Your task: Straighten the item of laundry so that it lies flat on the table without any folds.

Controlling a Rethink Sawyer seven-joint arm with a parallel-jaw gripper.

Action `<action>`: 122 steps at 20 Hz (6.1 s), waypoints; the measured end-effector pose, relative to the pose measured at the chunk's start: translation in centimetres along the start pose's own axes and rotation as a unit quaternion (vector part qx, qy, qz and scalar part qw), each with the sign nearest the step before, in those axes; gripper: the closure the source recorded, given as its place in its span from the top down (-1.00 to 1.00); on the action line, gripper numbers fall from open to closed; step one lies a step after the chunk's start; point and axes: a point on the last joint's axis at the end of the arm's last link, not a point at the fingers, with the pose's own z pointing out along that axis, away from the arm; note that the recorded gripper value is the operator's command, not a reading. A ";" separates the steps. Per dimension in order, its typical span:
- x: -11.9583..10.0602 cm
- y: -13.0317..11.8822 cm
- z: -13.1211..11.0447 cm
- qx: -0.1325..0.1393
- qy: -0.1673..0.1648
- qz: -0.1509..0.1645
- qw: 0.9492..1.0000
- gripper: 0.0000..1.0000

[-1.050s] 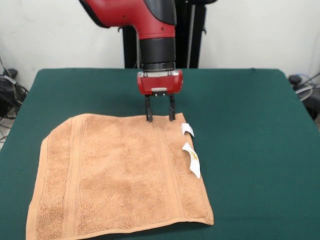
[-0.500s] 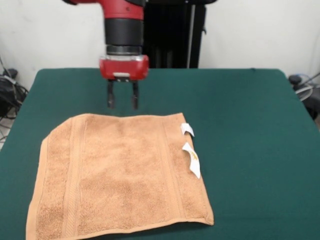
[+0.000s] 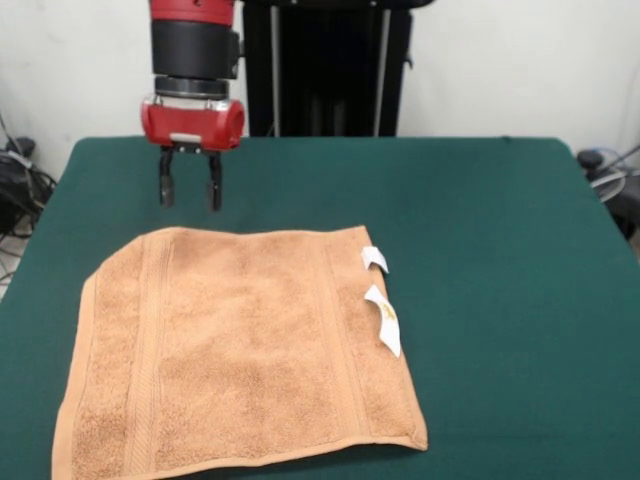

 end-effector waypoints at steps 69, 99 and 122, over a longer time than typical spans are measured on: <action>-0.6 -5.6 7.2 0.002 -0.035 -0.031 0.999 1.00; 0.1 -4.9 7.9 -0.005 -0.029 -0.035 0.999 1.00; 0.0 -5.3 9.2 -0.004 -0.032 -0.034 0.999 -1.00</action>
